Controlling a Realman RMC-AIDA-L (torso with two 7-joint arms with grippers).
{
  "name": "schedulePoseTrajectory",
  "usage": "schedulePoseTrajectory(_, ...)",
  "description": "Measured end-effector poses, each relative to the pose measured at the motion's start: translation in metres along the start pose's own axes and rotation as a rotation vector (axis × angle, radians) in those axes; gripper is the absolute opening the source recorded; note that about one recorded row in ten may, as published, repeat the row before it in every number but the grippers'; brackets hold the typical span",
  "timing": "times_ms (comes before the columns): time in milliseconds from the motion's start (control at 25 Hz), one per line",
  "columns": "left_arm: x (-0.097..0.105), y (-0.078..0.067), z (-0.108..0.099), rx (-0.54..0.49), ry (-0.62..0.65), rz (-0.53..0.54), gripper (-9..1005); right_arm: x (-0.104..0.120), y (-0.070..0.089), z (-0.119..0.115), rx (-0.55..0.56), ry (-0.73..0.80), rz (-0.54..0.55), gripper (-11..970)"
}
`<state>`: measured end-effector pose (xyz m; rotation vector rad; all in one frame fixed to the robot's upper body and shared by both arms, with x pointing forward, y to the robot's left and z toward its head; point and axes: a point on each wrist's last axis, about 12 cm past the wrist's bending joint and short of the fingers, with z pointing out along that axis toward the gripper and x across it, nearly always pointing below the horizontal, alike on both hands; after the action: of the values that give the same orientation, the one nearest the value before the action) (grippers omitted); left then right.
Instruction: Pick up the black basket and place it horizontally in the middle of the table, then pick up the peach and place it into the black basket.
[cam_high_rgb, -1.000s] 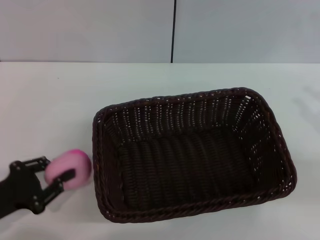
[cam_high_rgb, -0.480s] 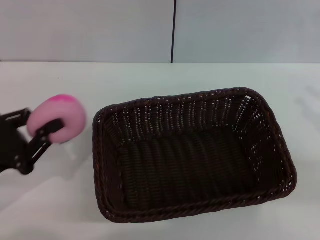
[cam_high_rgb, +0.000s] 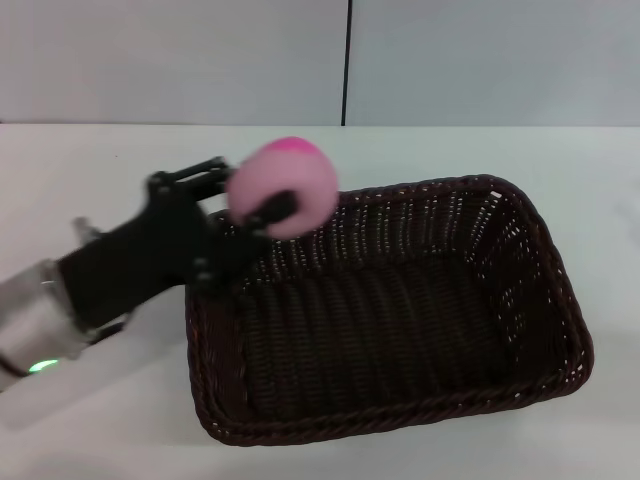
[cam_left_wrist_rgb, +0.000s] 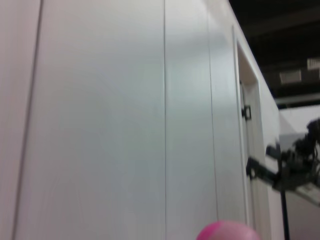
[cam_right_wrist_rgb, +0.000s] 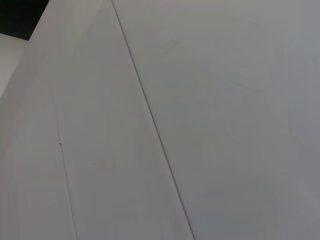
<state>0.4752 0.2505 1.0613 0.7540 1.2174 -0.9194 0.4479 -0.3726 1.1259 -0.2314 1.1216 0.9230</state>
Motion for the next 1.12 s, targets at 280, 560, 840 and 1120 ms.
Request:
schedulePoseTrajectory(280,0.012,-0.007,0.036,0.061,0.109,-0.011,450,-0.001,0.001,-0.007,0.014,0.006,-0.003,558)
schedulePoseTrajectory(560,0.013,-0.006,0.034,0.034,0.11,-0.032,772,0.005,0.004,-0.012,0.039,-0.012,0.0,558)
schedulePoseTrajectory(840,0.01,0.017,-0.012,-0.242,0.083,-0.022,857,0.02,-0.001,-0.027,0.192,-0.095,-0.024,558)
schedulePoseTrajectory(1120,0.004,0.036,-0.108,-0.863,-0.016,0.009,858,0.04,0.001,-0.067,0.532,-0.226,-0.092,558)
